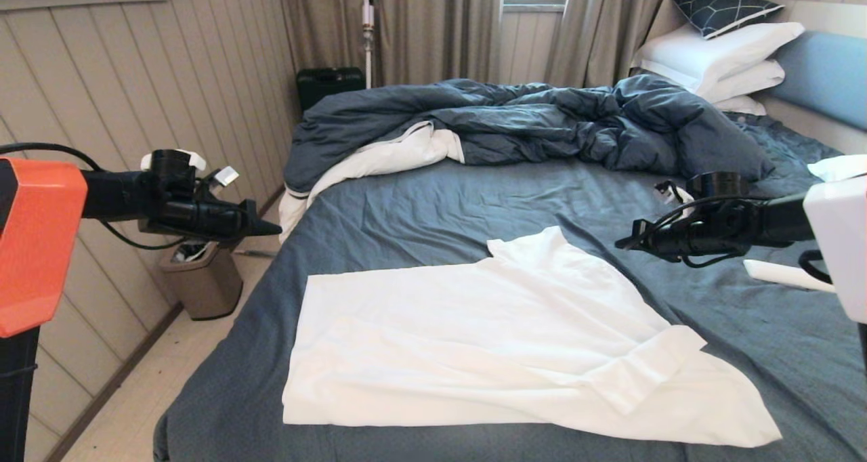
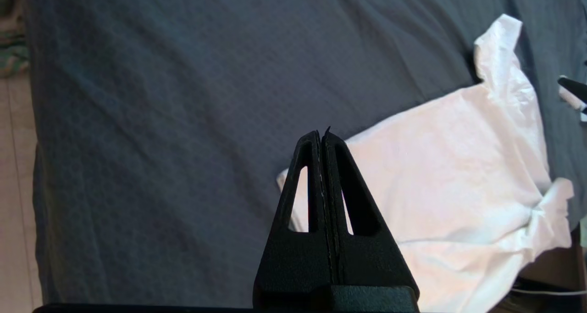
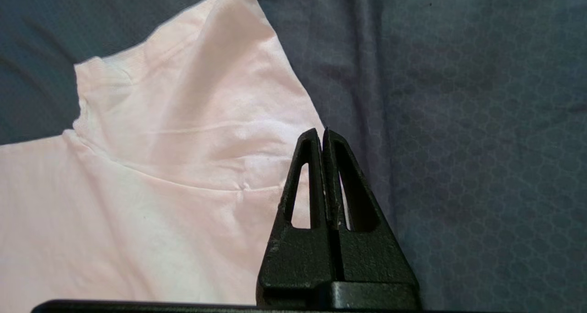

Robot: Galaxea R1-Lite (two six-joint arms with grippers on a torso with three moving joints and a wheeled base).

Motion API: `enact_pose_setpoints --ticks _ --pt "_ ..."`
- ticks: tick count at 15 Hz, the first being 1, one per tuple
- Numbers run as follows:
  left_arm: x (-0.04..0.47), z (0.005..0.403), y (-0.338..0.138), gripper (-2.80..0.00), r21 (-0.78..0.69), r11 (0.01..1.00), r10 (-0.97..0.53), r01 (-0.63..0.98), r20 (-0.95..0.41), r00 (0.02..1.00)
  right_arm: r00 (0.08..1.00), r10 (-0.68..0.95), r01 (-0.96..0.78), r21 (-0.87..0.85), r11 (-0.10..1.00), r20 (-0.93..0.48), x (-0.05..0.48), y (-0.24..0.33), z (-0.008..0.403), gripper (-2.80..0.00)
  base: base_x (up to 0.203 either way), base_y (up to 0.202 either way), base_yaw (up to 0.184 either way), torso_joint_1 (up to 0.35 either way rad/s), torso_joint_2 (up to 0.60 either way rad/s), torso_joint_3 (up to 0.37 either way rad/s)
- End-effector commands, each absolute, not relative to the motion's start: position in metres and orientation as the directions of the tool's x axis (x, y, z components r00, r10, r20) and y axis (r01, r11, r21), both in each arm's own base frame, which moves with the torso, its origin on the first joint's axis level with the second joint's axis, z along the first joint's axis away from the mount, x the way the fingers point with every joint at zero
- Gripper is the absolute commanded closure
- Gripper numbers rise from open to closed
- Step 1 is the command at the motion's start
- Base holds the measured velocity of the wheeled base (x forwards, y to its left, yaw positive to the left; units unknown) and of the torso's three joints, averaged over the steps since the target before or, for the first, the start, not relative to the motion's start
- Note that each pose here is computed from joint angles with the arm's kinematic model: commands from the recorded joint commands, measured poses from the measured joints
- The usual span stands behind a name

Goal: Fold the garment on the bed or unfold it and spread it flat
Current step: Fold the white T-shirt

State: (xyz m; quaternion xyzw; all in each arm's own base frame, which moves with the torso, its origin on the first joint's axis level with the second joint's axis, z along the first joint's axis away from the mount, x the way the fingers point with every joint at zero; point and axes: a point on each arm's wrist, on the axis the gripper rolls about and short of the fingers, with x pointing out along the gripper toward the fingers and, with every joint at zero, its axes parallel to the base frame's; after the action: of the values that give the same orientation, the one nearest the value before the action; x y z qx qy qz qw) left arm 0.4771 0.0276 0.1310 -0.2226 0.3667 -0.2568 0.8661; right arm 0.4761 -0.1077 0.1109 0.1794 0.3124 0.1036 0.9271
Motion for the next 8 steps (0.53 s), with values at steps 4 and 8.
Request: enact_pose_setpoints --ticks 4,8 --pt "0.485 0.1 0.011 0.0 -0.587 0.758 -0.632 0.282 -0.557 0.539 0.787 0.303 -0.08 0.398 0.914 -0.537 0.472 -0.109 0.117 0.0 0.0 0.0 0.0 0.0 0.0 0.0" --pt "0.48 0.08 0.011 -2.8 -0.55 0.769 -0.637 0.327 -0.616 0.464 0.786 0.295 -0.066 0.4 0.914 -0.543 0.464 -0.113 0.12 0.0 0.0 0.0 0.0 0.0 0.0 0.0"
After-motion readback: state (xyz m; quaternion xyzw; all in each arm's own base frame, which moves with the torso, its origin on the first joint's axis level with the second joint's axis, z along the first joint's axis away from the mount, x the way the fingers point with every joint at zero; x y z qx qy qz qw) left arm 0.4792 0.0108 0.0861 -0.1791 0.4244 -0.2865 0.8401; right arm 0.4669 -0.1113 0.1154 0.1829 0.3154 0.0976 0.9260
